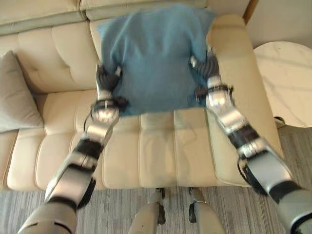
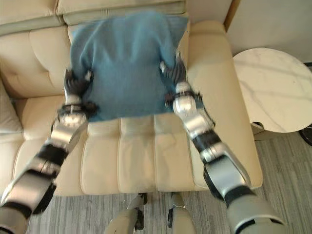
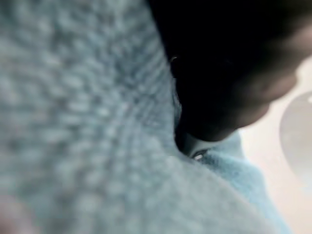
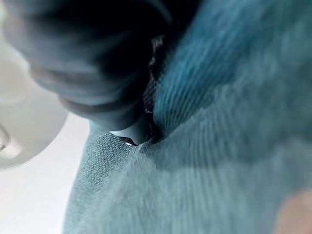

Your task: Pick up all the scattered cushions and arrange them neatly on the sofa.

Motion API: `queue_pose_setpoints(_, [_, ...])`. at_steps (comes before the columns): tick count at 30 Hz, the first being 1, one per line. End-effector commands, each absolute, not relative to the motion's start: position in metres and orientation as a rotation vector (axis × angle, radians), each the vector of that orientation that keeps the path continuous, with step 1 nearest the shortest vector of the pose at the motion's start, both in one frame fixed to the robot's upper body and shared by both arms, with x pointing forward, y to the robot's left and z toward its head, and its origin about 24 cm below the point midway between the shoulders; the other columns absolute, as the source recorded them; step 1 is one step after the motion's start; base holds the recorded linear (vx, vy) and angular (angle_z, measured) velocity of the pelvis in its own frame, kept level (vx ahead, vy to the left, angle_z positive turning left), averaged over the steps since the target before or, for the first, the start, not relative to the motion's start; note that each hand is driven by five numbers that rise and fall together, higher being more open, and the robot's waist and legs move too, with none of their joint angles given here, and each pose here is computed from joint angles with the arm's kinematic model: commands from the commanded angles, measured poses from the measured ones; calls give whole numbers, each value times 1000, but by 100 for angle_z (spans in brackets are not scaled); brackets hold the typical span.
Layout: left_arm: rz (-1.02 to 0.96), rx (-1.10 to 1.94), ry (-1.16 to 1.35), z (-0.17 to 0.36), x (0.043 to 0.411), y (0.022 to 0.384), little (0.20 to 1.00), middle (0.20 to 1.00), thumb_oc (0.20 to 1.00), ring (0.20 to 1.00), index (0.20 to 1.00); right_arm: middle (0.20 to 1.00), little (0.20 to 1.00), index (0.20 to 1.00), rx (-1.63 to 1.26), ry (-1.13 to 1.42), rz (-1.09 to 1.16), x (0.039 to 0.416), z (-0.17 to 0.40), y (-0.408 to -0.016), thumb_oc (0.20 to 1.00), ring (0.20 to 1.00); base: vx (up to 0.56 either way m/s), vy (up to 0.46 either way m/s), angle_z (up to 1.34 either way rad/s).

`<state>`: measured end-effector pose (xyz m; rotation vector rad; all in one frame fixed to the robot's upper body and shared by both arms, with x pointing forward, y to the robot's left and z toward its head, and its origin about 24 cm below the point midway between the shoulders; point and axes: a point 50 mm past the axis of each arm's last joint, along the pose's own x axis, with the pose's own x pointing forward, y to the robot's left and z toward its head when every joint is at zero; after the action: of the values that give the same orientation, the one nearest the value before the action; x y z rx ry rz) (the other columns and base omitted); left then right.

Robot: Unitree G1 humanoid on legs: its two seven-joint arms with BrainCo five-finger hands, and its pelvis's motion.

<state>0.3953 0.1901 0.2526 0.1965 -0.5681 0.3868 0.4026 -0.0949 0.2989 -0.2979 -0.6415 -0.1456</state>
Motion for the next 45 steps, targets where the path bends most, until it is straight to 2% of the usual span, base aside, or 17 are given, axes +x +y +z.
queue_pose_setpoints(1, [290, 156, -941, 347, 377, 156, 363, 363, 363, 363, 363, 762, 762, 762, -177, -985, 55, 359, 381, -27, 762, 762, -57, -78, 18])
queue_pose_setpoints(2, [318, 168, -930, 355, 379, 162, 680, 680, 680, 680, 680, 1000, 1000, 1000, -191, -974, 40, 363, 387, -31, 1000, 1000, -46, -59, 14])
queue_pose_setpoints(3, [316, 167, -934, 357, 379, 161, 940, 940, 940, 940, 940, 1000, 1000, 1000, -190, -978, 40, 362, 389, -31, 1000, 1000, -43, -59, 12])
queue_pose_setpoints(4, [335, 186, -915, 364, 382, 165, 1000, 1000, 1000, 1000, 1000, 1000, 1000, 1000, -211, -967, 37, 364, 395, -34, 1000, 1000, -90, -148, 24])
queue_pose_setpoints(5, [391, 228, -846, 380, 388, 185, 1000, 1000, 1000, 1000, 1000, 1000, 1000, 1000, -318, -936, 7, 373, 407, -56, 1000, 1000, -112, -176, 40])
queue_pose_setpoints(7, [397, 254, -831, 383, 389, 189, 1000, 1000, 1000, 1000, 1000, 1000, 1000, 1000, -339, -916, -8, 376, 405, -66, 1000, 1000, -72, -118, 51])
queue_pose_setpoints(9, [406, 291, -718, 361, 396, 210, 1000, 1000, 1000, 1000, 1000, 1000, 1000, 1000, -322, -797, -27, 392, 380, -95, 1000, 1000, -49, -95, 29])
queue_pose_setpoints(15, [409, 324, -590, 309, 401, 232, 1000, 1000, 1000, 1000, 1000, 1000, 1000, 1000, -253, -676, -6, 403, 327, -109, 1000, 1000, -26, 7, 2])
queue_pose_setpoints(17, [400, 337, -541, 272, 396, 243, 1000, 1000, 1000, 1000, 1000, 1000, 1000, 1000, -211, -644, 8, 401, 297, -121, 1000, 1000, -43, 55, -10])
queue_pose_setpoints(23, [318, 353, -554, 238, 378, 247, 1000, 1000, 1000, 1000, 1000, 1000, 1000, 1000, -272, -661, 36, 387, 275, -145, 1000, 1000, 3, 34, -16])
queue_pose_setpoints(25, [279, 332, -550, 216, 363, 249, 1000, 1000, 1000, 1000, 1000, 1000, 1000, 1000, -341, -670, 46, 375, 260, -160, 1000, 1000, 67, 42, -14])
queue_pose_setpoints(29, [182, 262, -216, 87, 287, 267, 1000, 1000, 1000, 1000, 1000, 1000, 1000, 1000, -490, -390, 152, 301, 135, -212, 1000, 1000, 173, 74, -21])
queue_pose_setpoints(30, [182, 262, -216, 87, 287, 267, 1000, 1000, 1000, 1000, 1000, 1000, 1000, 1000, -490, -389, 152, 301, 135, -212, 1000, 1000, 135, 72, -13])
queue_pose_setpoints(34, [159, 280, 59, 25, 232, 289, 1000, 1000, 1000, 1000, 1000, 1000, 1000, 1000, -511, -69, 180, 247, 60, -242, 1000, 1000, 129, 105, -7])
queue_pose_setpoints(35, [147, 300, 208, -5, 206, 293, 1000, 1000, 1000, 1000, 1000, 1000, 1000, 1000, -494, 80, 192, 227, 27, -248, 1000, 1000, 118, 185, -3])
queue_pose_setpoints(39, [151, 352, 549, -72, 155, 290, 1000, 1000, 1000, 1000, 1000, 1000, 1000, 1000, -541, 430, 210, 186, -48, -255, 1000, 1000, 18, 190, -37])
queue_pose_setpoints(45, [156, 360, 634, -90, 146, 284, 1000, 1000, 1000, 1000, 1000, 1000, 1000, 1000, -509, 533, 182, 175, -74, -247, 1000, 1000, -124, 58, -50])
